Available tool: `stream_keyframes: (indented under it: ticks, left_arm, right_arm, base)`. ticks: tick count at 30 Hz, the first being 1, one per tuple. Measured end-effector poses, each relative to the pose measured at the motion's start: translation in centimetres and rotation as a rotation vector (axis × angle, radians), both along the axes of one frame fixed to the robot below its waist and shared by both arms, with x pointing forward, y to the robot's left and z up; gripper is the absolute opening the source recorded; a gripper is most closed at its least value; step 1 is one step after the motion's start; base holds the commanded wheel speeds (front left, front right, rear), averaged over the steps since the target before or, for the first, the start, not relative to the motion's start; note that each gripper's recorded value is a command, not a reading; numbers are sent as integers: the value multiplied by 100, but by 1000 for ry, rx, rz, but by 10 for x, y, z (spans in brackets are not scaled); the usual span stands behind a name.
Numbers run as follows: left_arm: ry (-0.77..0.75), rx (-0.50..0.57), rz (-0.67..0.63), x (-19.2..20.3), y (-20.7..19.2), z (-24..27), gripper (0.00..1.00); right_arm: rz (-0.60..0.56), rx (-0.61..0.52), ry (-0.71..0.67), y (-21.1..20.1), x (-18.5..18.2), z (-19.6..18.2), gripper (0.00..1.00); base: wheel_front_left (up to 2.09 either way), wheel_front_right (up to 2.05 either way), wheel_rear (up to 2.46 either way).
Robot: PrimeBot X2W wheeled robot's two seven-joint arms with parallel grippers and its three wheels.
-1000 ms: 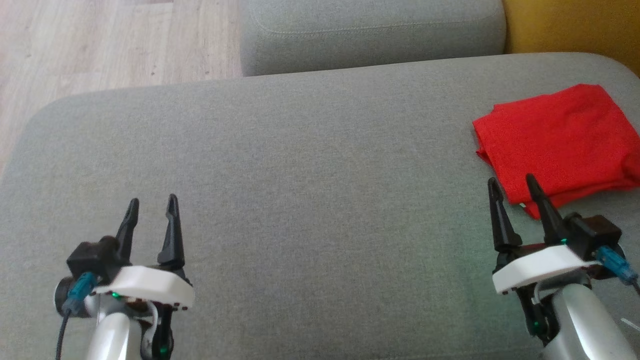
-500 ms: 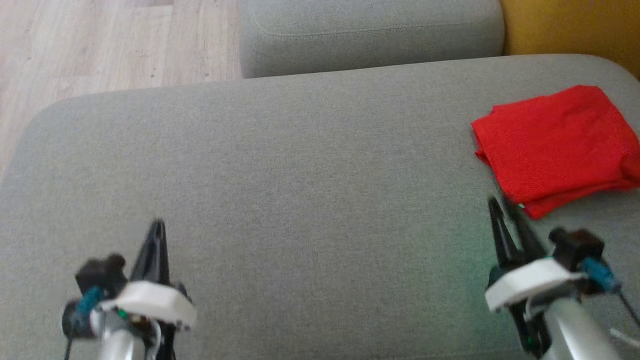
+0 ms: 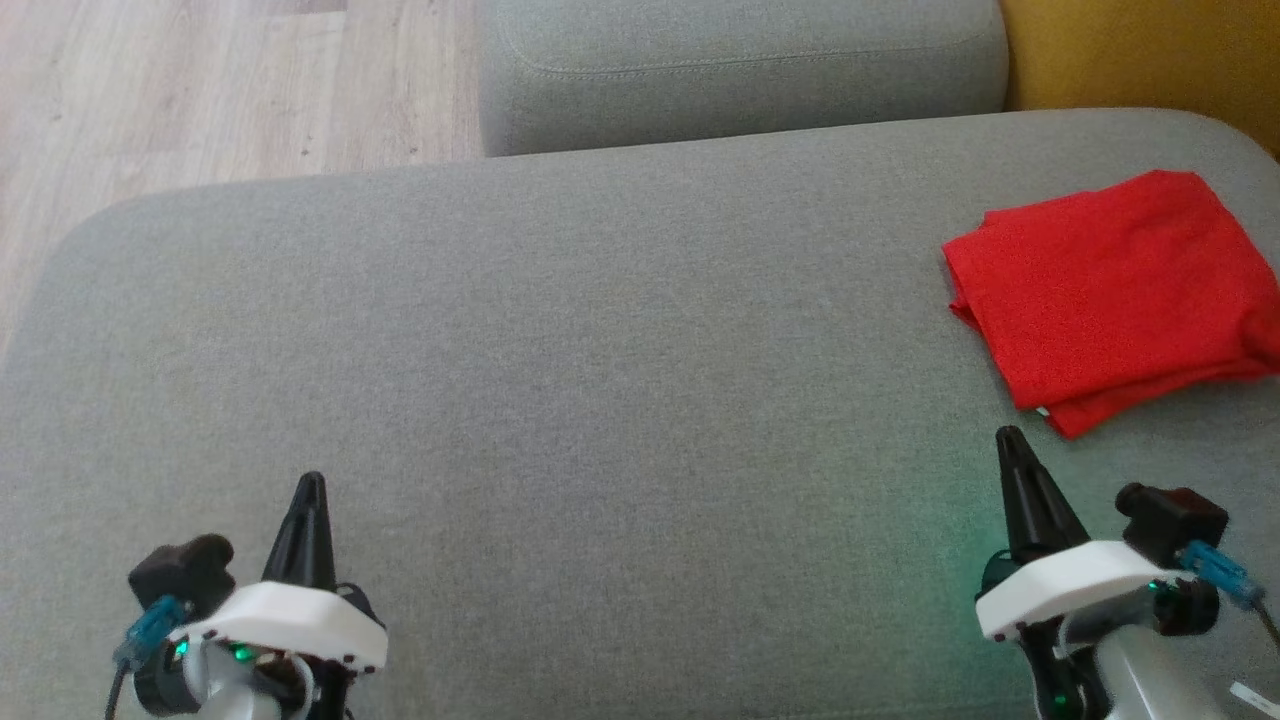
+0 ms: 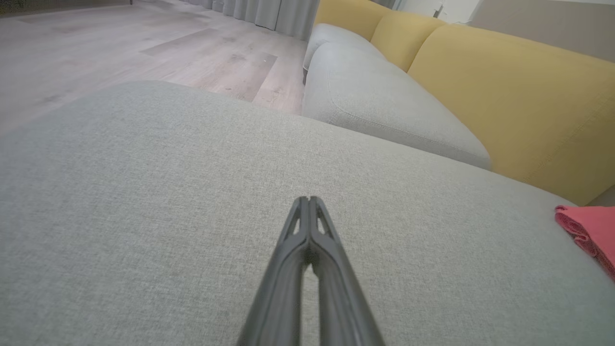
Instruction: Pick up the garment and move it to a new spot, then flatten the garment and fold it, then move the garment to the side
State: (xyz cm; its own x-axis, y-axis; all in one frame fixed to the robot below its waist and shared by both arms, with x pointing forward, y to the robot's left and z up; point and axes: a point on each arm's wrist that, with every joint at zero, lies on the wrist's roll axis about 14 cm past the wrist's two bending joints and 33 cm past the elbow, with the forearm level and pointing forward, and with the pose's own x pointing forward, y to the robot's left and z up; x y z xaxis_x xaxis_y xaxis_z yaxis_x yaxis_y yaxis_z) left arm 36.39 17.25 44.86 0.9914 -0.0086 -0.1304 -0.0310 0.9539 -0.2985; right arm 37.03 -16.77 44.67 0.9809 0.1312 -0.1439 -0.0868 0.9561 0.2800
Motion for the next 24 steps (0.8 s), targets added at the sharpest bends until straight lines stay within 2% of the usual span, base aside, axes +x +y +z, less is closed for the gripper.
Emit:
stream_keyframes:
  ticks: [24]
  left_arm:
    - [35, -254, 75, 1, 9, -2, 0]
  right_arm:
    - [-104, 246, 20, -14, 5, 8, 0]
  base:
    - [0, 0, 0]
